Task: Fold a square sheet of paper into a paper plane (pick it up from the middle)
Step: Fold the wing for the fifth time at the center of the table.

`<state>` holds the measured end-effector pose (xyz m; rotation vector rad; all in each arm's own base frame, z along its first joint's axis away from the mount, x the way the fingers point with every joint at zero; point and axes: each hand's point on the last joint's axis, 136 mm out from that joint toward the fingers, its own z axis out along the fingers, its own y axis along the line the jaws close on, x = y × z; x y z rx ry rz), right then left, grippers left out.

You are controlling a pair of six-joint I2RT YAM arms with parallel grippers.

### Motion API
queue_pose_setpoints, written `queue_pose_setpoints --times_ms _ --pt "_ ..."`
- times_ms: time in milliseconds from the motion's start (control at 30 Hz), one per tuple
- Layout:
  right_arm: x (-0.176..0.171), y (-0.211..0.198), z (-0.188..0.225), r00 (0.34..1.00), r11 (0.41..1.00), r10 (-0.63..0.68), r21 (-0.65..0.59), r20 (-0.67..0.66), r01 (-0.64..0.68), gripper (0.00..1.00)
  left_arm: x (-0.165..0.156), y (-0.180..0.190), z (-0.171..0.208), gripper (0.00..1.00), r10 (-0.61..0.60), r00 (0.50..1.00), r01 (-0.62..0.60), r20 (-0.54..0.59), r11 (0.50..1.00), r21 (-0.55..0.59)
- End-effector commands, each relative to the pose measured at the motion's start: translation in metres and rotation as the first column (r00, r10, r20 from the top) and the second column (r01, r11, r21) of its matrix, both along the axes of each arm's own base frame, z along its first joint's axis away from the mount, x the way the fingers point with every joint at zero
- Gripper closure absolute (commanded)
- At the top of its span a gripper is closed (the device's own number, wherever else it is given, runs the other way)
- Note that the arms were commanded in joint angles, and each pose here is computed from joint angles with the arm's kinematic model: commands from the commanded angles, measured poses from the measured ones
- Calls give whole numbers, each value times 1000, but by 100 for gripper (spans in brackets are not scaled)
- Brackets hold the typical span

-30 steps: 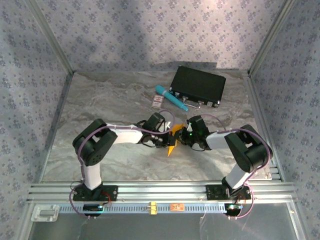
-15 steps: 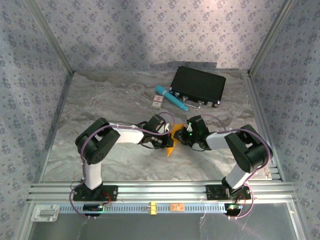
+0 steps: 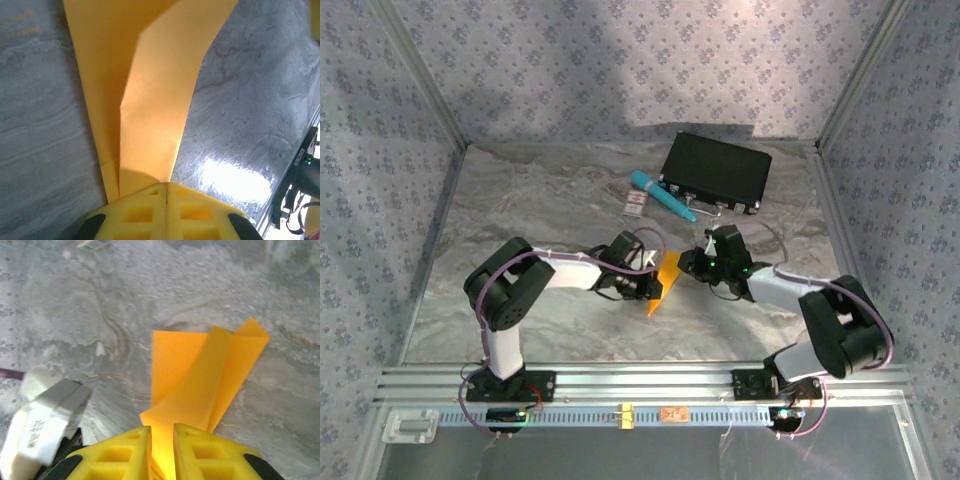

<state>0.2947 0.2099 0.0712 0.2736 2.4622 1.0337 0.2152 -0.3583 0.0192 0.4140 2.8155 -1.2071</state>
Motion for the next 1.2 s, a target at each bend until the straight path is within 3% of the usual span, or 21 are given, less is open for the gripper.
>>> queue_pose_setpoints --times_ms 0,367,733,1000,1167 --pt "-11 1 -1 997 997 69 -38 19 -68 81 -21 34 -32 100 -3 996 15 -86 991 135" --pt "-13 50 -19 977 975 212 -66 5 -211 85 -18 35 -33 100 11 996 0 -87 992 127" --pt "14 3 -63 995 982 71 -168 -71 -83 85 -21 40 -37 100 22 995 -9 -96 991 134" --pt "40 -18 -60 998 991 0 -132 -69 -9 85 -24 43 -45 100 32 993 -16 -117 990 141" --pt "50 -35 -62 994 984 -67 -170 -81 53 85 -25 44 -47 100 36 992 -19 -120 990 141"
